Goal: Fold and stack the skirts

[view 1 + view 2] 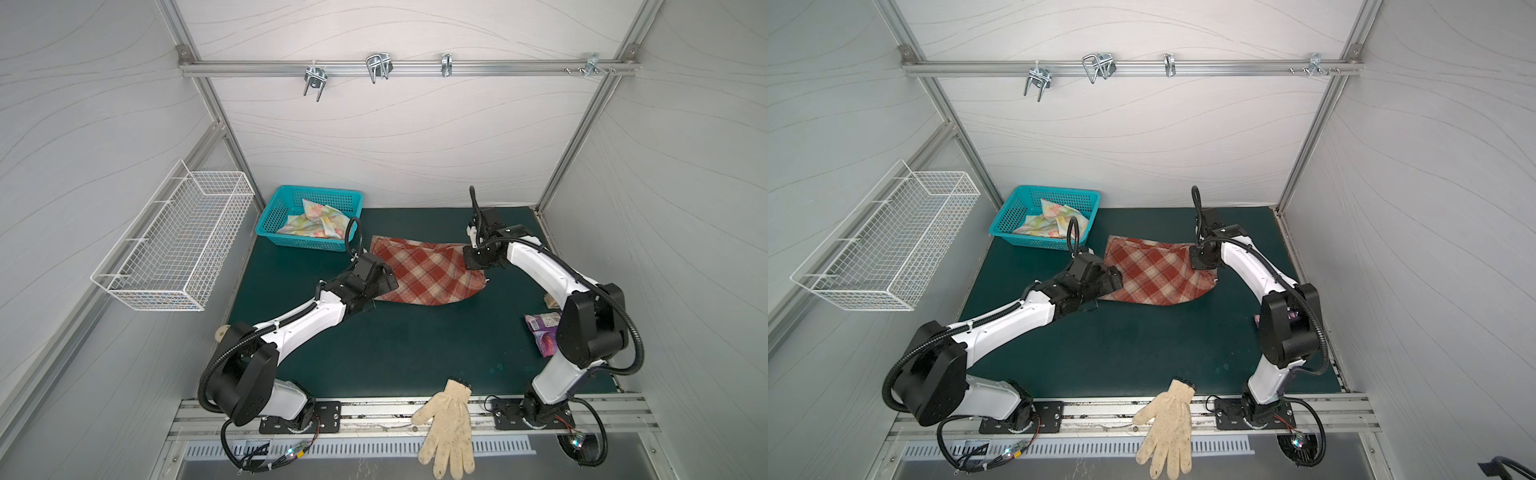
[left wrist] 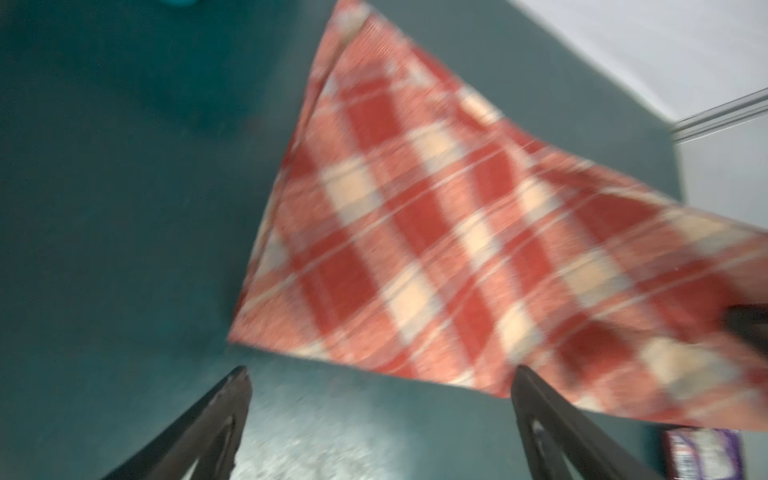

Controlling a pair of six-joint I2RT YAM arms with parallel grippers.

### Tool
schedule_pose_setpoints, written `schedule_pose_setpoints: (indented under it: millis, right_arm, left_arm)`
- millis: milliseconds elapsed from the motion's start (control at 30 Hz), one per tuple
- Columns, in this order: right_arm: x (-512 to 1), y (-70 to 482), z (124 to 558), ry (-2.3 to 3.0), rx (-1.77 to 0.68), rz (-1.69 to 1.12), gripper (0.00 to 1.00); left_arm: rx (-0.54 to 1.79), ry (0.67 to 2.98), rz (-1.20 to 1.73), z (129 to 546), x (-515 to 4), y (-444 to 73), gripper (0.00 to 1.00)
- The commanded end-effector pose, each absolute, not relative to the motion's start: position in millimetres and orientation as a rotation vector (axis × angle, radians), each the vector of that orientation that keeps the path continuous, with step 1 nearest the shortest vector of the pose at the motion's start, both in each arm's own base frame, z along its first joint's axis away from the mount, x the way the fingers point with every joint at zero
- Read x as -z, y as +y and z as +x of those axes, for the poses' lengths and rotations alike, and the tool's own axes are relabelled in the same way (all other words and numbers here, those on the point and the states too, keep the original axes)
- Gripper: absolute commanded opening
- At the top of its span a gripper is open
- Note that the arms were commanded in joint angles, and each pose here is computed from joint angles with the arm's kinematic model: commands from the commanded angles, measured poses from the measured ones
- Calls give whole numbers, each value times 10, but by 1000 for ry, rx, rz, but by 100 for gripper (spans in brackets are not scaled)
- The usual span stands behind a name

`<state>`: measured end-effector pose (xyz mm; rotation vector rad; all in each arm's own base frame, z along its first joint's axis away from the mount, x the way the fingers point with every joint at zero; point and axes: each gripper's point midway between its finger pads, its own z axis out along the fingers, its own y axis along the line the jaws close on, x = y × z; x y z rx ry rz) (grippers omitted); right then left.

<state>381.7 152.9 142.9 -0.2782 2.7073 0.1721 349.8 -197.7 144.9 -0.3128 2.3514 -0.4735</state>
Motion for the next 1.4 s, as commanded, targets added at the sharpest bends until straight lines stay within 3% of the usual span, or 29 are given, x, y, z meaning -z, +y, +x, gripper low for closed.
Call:
schedule_pose_setpoints:
  millis: [0, 233, 533, 800, 933, 1300, 1367]
  right_arm:
    - [-1399, 1568, 3736, 2763, -129, -316, 8]
    - [-1153, 1469, 3662, 2819, -216, -225, 12]
    - [-810, 1126, 3595, 2874, -439, 32, 34]
    - [-648, 864, 3608, 2830, -588, 226, 83]
    - [-569, 792, 3627, 2828, -610, 262, 98]
    - [-323, 936, 3613, 2834, -747, 332, 99]
    - [-266, 938, 3599, 2836, -752, 348, 95]
  left_arm:
    - [480, 2355, -254, 3621, -1584, -2098, 98]
    - [521, 2422, -224, 3779, -1376, -2340, 98]
    - [536, 2485, -227, 3942, -1104, -2527, 98]
    - [522, 2510, -199, 4145, -1088, -2685, 98]
    - [522, 2505, -192, 4238, -1103, -2747, 98]
    - [503, 2529, -168, 4421, -967, -2880, 97]
    - [524, 2535, -174, 4425, -939, -2921, 97]
